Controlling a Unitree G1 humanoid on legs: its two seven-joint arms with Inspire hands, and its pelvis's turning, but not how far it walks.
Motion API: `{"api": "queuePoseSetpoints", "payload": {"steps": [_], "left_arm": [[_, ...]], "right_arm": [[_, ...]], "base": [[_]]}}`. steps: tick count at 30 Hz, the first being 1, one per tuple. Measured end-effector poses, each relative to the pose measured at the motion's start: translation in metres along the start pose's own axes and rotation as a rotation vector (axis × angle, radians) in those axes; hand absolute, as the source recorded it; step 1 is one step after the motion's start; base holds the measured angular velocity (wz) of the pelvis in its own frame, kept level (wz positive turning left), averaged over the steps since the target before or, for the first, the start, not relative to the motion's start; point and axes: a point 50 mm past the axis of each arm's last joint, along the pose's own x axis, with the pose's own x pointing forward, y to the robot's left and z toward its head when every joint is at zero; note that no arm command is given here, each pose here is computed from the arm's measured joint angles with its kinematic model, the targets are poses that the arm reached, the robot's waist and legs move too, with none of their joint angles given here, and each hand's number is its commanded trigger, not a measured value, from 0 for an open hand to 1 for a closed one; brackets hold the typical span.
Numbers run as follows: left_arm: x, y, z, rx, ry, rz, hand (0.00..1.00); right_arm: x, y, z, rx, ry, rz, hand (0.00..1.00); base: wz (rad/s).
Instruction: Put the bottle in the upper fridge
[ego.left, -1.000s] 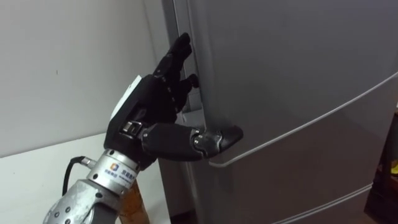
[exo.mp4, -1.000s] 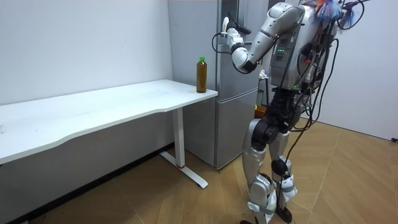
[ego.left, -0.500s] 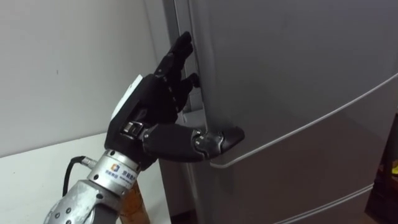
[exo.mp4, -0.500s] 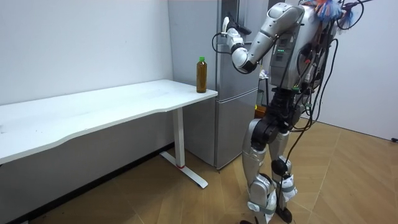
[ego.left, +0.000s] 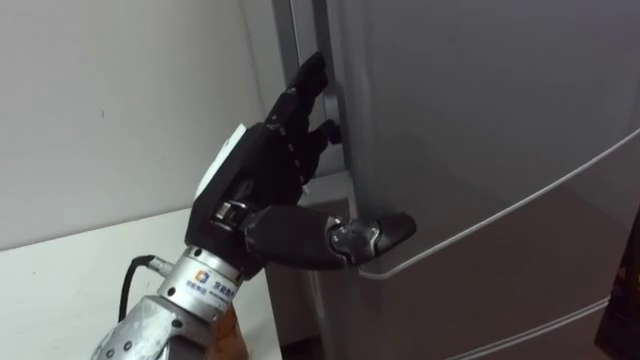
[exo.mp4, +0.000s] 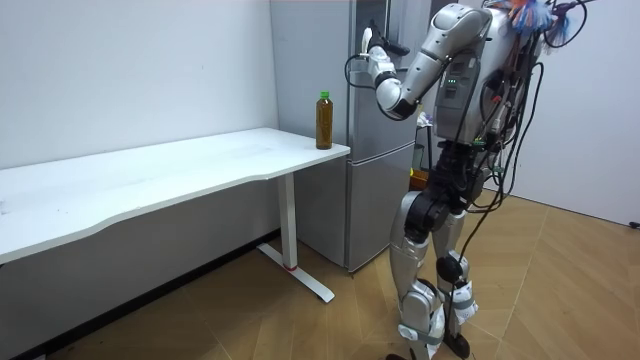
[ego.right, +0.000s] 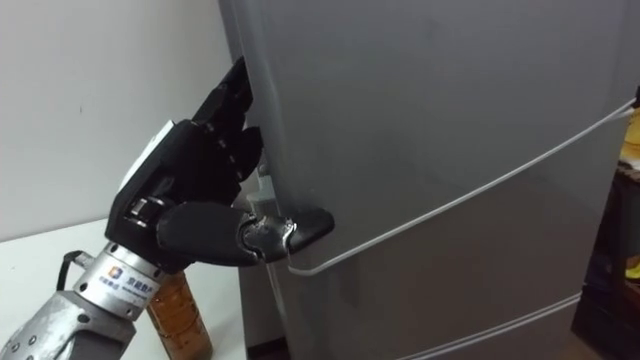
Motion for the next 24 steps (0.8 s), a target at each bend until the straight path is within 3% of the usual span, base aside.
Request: {"api": "queuePoseSetpoints", "payload": {"steps": [24], "left_arm": [[-0.0016,-0.0016,-0.0019,-0.02,-0.008,0.009,0.0]], "right_arm": [[-0.0008,-0.0017,-0.0024,0.04,-0.011,-0.001,0.0]], "base": [[-0.01]]}}
